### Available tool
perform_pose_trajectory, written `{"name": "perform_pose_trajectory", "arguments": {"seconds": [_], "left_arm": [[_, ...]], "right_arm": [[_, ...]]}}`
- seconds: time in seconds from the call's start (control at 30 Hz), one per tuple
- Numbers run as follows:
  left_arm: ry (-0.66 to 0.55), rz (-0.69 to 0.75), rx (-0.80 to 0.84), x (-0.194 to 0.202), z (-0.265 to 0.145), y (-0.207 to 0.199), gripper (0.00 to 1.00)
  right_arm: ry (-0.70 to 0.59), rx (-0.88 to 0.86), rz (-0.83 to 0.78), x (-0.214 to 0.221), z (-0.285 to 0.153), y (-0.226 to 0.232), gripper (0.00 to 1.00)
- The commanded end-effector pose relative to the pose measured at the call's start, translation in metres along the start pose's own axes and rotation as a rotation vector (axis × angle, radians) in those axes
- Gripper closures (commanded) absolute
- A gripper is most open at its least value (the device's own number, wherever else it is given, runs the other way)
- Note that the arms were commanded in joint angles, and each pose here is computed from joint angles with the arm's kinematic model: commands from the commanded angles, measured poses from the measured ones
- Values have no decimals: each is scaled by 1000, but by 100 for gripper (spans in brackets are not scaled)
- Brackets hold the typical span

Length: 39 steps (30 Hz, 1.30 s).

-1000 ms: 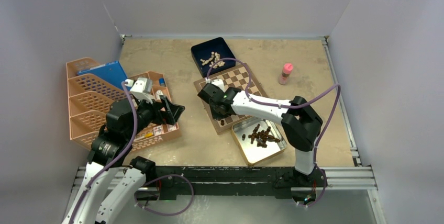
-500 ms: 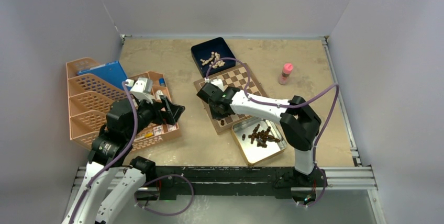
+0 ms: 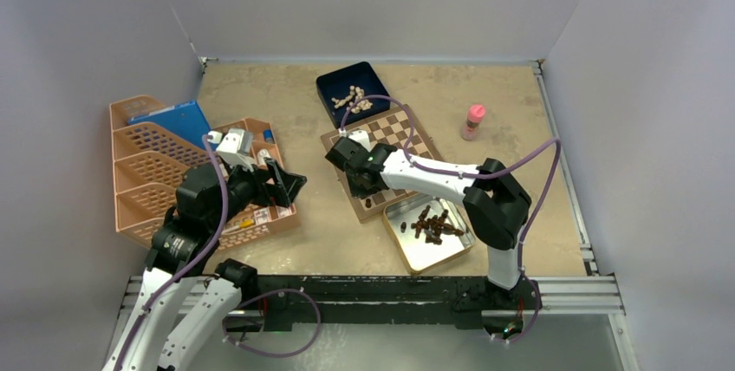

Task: Set up the chess pieces on the board
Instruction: Place the chess piece on the chessboard.

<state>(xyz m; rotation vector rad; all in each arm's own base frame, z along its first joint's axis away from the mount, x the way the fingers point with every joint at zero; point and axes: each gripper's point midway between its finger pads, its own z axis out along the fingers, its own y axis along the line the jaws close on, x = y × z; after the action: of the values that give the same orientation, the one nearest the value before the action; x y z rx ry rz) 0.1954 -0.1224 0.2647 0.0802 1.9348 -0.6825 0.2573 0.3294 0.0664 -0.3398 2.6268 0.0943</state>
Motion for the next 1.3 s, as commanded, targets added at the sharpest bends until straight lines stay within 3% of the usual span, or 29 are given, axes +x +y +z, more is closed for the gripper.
{"name": "perform_pose_trajectory", "arguments": {"seconds": [0.0, 0.37, 0.7, 1.07, 1.27], "left_arm": [[-34, 0, 17, -9, 1, -4, 3], [-27, -2, 15, -8, 2, -3, 3], [-34, -4, 12, -9, 1, -3, 3], [-35, -6, 12, -9, 1, -3, 3], [-31, -4, 15, -8, 2, -3, 3]], "right_arm": [[-29, 24, 1, -12, -3, -7, 88], [-34, 22, 4, -15, -3, -8, 88], [-14, -1, 13, -10, -1, -5, 83], [-56, -15, 25, -25, -19, -4, 59], [-109, -20, 53, -33, -36, -11, 55]]}}
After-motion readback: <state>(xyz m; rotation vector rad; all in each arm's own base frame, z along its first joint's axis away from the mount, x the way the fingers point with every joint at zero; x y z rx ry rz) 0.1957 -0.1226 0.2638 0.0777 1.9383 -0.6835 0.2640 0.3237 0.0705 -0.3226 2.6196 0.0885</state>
